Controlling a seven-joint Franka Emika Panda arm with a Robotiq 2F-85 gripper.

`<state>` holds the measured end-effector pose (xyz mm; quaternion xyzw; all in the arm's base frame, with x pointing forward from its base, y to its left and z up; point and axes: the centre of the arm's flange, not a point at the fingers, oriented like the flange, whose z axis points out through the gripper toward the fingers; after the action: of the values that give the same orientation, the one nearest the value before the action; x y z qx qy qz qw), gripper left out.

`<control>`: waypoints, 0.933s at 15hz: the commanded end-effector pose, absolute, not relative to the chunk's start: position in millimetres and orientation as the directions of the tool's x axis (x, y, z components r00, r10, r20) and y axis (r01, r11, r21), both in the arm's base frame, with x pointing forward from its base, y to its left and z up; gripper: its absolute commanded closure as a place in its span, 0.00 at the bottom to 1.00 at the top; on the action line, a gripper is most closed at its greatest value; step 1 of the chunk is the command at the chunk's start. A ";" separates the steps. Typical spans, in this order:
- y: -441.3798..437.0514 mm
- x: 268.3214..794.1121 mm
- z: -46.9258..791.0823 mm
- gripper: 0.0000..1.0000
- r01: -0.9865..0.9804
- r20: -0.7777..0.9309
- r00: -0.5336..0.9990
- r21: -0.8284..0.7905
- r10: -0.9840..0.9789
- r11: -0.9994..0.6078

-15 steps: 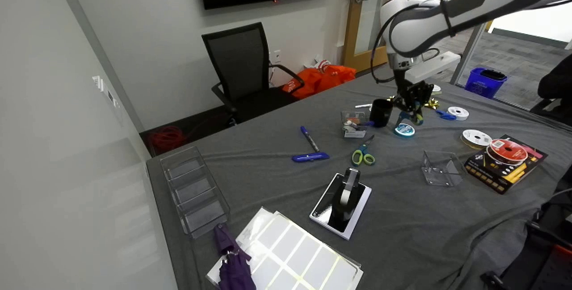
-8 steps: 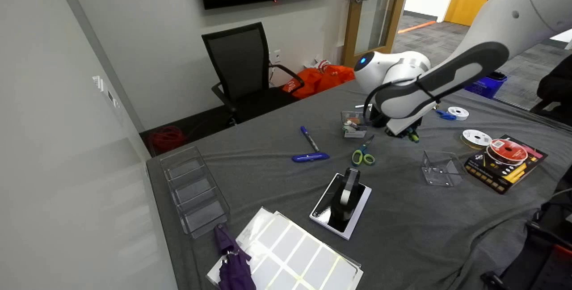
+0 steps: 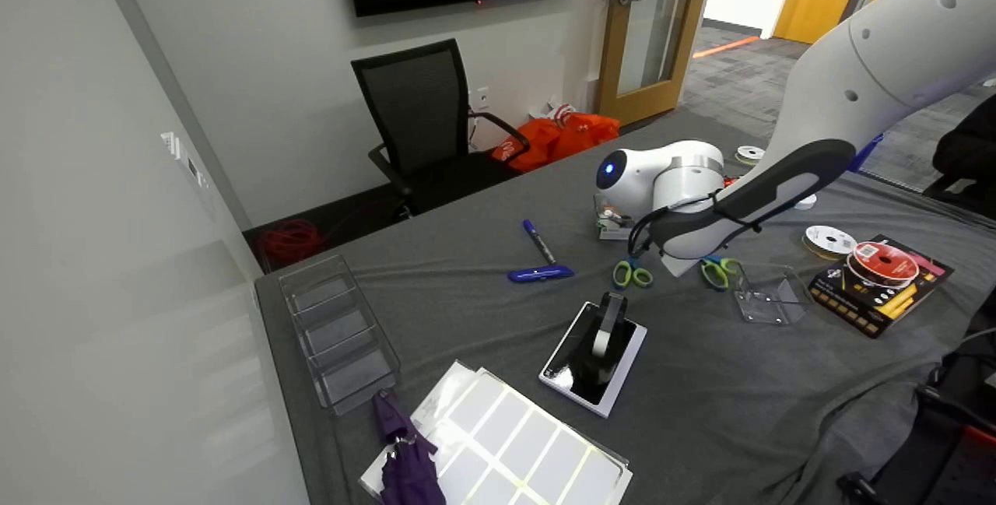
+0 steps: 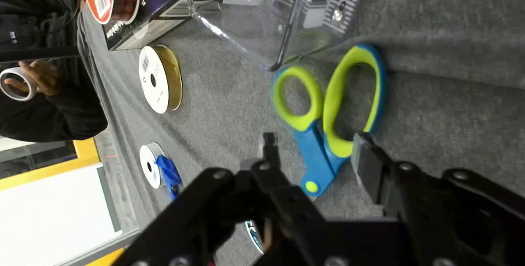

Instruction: Remove the scissors from the container

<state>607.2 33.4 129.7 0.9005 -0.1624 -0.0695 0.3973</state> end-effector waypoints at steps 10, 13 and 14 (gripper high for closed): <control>22.3 627.0 177.4 0.00 -0.403 0.094 0.912 0.386 -0.399 -0.830; 11.4 629.3 200.9 0.00 -0.436 0.100 0.900 0.240 -0.424 -0.868; 9.4 629.2 206.8 0.00 -0.441 0.099 0.898 0.189 -0.429 -0.878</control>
<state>646.8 20.4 184.7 0.9575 -0.2274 0.0215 0.1764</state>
